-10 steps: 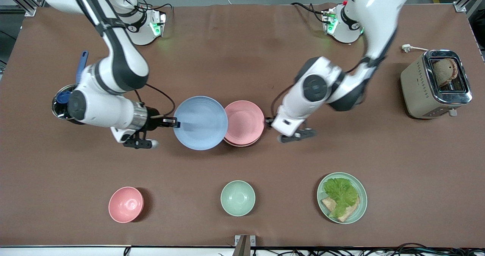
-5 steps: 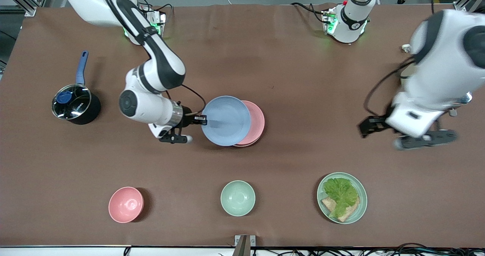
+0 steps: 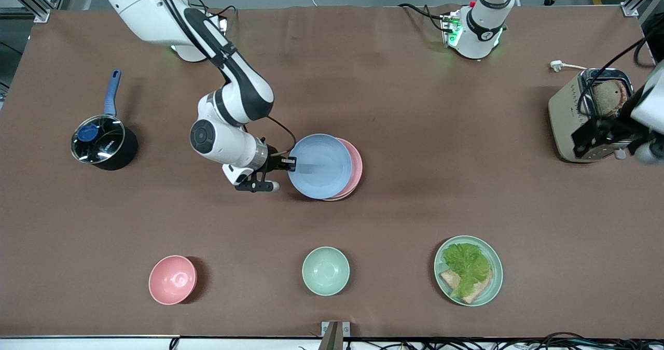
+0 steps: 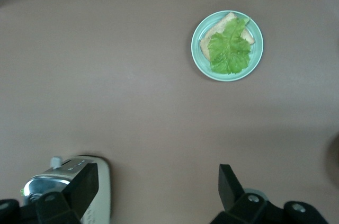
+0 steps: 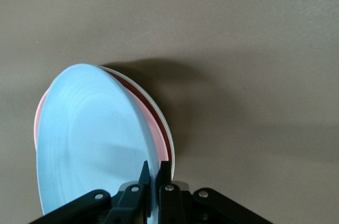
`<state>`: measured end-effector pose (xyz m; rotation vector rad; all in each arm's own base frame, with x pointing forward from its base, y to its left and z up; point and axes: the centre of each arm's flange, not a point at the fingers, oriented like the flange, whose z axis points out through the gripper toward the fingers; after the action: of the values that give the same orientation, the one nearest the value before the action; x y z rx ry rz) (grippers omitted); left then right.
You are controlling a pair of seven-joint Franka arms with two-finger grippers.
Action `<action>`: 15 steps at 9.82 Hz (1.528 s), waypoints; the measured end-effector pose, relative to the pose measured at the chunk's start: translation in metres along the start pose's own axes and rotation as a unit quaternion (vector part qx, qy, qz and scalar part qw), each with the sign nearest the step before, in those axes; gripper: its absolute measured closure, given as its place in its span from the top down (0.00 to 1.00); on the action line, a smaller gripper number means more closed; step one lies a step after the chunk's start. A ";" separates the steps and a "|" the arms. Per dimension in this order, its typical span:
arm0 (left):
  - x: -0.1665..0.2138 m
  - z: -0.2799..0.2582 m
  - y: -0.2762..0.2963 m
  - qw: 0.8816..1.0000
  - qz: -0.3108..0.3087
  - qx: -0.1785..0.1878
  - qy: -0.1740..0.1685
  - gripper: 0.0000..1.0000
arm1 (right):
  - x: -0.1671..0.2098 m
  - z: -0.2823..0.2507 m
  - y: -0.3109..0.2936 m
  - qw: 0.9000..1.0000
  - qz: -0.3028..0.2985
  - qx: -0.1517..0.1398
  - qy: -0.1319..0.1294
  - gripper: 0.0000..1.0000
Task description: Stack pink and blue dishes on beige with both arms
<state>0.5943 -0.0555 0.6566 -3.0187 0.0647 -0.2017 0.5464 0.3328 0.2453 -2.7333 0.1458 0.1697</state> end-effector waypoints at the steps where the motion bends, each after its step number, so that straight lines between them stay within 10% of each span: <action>1: -0.010 -0.013 -0.005 1.000 0.008 -0.004 -0.005 1.00 | -0.004 0.004 -0.003 1.000 -0.003 0.000 0.001 0.07; 8: -0.084 -0.037 0.002 0.998 -0.010 -0.047 -0.051 1.00 | -0.017 0.024 -0.014 1.000 -0.006 -0.001 0.003 0.16; 13: -0.085 -0.027 -0.002 0.997 -0.016 -0.049 -0.063 1.00 | -0.005 0.013 -0.010 1.000 -0.007 0.000 0.021 0.91; 15: -0.083 -0.023 -0.006 0.996 -0.019 -0.049 -0.066 1.00 | 0.014 -0.028 -0.008 0.998 -0.026 -0.005 0.060 1.00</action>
<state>0.5092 -0.0484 0.6691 -3.1235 0.0043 -0.0018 0.5641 0.3279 0.2718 -2.7539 0.1085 -0.0093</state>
